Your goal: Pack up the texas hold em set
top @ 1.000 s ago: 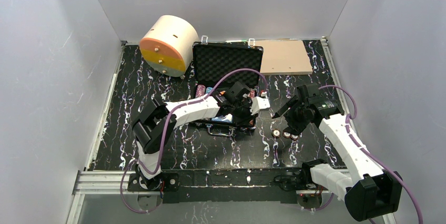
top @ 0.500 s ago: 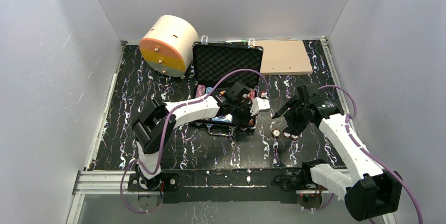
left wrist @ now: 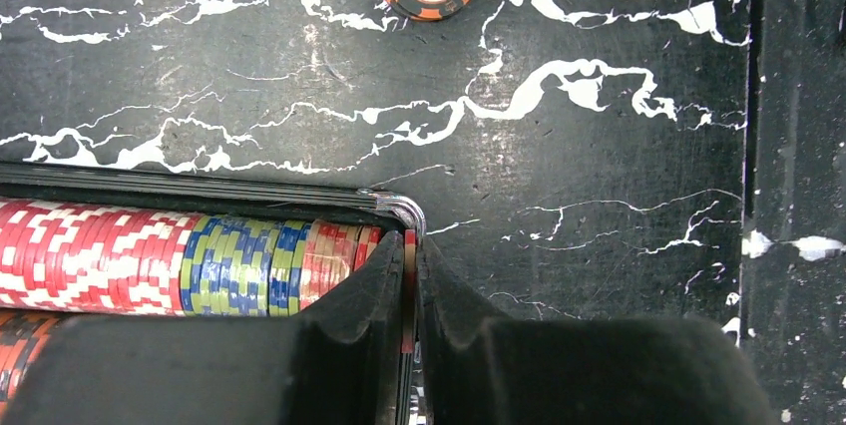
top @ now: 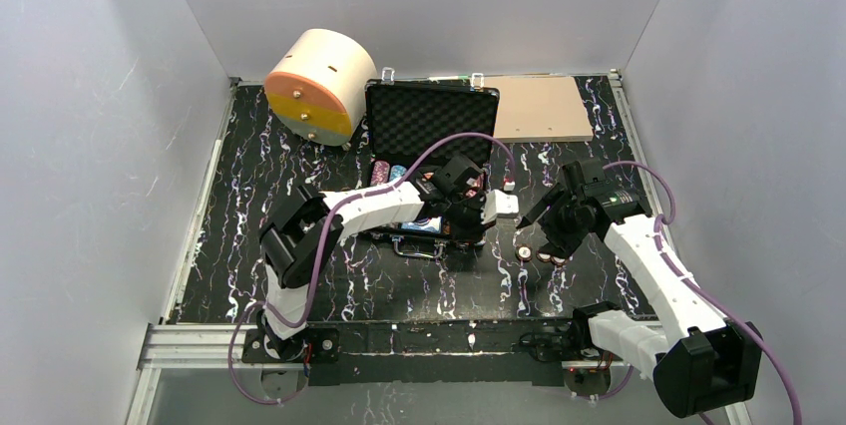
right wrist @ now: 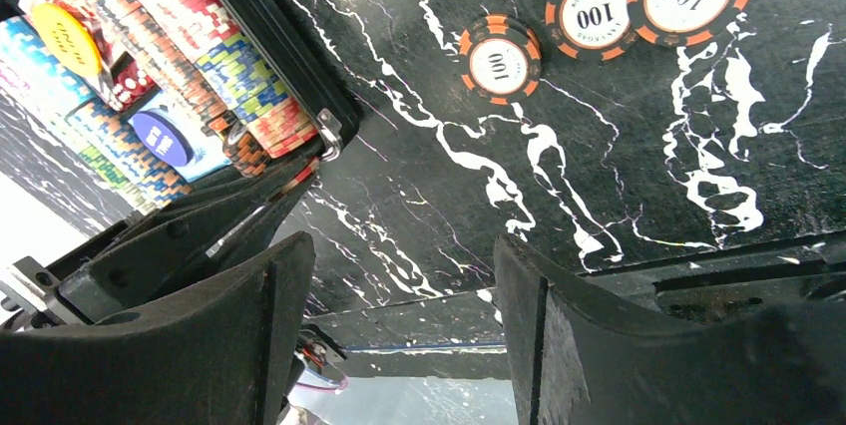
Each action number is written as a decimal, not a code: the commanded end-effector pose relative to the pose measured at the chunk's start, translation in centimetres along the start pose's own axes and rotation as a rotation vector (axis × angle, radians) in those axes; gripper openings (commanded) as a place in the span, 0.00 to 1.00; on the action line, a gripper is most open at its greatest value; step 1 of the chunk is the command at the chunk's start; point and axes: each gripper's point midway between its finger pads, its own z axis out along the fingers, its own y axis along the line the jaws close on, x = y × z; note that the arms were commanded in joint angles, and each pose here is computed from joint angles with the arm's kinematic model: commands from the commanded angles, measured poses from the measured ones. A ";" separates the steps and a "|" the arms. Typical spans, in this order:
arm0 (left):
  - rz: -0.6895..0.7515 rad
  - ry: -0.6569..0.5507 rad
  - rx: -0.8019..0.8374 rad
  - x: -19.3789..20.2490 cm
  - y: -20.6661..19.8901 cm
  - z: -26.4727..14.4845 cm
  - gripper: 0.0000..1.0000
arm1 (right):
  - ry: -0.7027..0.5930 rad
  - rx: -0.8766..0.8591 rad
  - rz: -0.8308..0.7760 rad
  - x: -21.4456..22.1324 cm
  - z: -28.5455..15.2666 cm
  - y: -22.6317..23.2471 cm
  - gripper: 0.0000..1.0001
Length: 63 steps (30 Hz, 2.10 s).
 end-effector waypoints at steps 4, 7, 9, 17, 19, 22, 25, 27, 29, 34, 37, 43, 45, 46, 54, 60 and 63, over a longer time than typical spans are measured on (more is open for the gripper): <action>0.083 0.005 -0.039 -0.3 0.9 -0.3 0.14 | -0.016 0.000 -0.004 -0.5 -1.0 0.4 0.75; 0.103 0.000 -0.058 -0.7 1.3 -0.5 0.14 | -0.007 -0.004 0.000 -0.3 -1.0 0.5 0.74; 0.113 -0.011 -0.065 -1.3 1.5 -0.7 0.11 | -0.007 -0.007 -0.001 -0.3 -1.1 0.5 0.74; 0.148 -0.012 -0.081 -2.2 2.1 -1.3 0.01 | -0.008 -0.007 0.001 -0.2 -1.2 0.3 0.74; 0.149 -0.017 -0.073 -2.6 1.9 -1.6 0.00 | -0.002 -0.005 0.006 0.0 -1.1 0.1 0.75; 0.154 -0.031 -0.064 -3.5 1.6 -2.2 0.00 | 0.003 -0.011 0.011 0.1 -1.0 0.1 0.74; 0.156 -0.035 -0.063 -3.7 1.7 -2.2 0.00 | 0.006 -0.014 0.013 0.3 -0.9 0.1 0.74; 0.153 -0.018 -0.057 -3.1 1.8 -1.8 0.00 | 0.007 -0.012 0.014 0.3 -0.9 0.0 0.74; 0.145 -0.002 -0.047 -2.4 1.6 -1.3 0.00 | 0.003 -0.014 0.010 0.2 -1.0 0.1 0.74; 0.136 0.014 -0.044 -1.8 1.6 -1.1 0.00 | 0.002 -0.010 0.010 0.2 -1.0 -0.1 0.74; 0.132 0.000 -0.041 -2.3 1.4 -1.5 0.00 | 0.006 -0.012 0.013 0.3 -0.9 0.0 0.74; 0.128 -0.036 -0.027 -3.8 0.8 -2.5 0.00 | 0.008 -0.013 0.012 0.2 -0.8 0.1 0.74; 0.117 -0.045 0.002 -4.0 0.2 -2.7 0.00 | 0.008 -0.014 0.010 0.2 -0.7 0.1 0.74; 0.110 -0.047 0.014 -4.1 -0.1 -2.8 0.00 | 0.007 -0.013 0.011 0.2 -0.7 0.1 0.74; 0.081 0.001 0.037 -2.2 -0.3 -1.7 0.00 | 0.008 -0.013 0.010 0.3 -0.6 0.0 0.74; 0.084 0.038 0.024 -1.4 0.4 -0.9 0.00 | 0.010 -0.008 0.008 0.3 -0.5 -0.1 0.74; 0.082 0.046 0.021 -1.2 0.7 -0.6 0.00 | 0.012 -0.006 0.009 0.3 -0.4 -0.1 0.75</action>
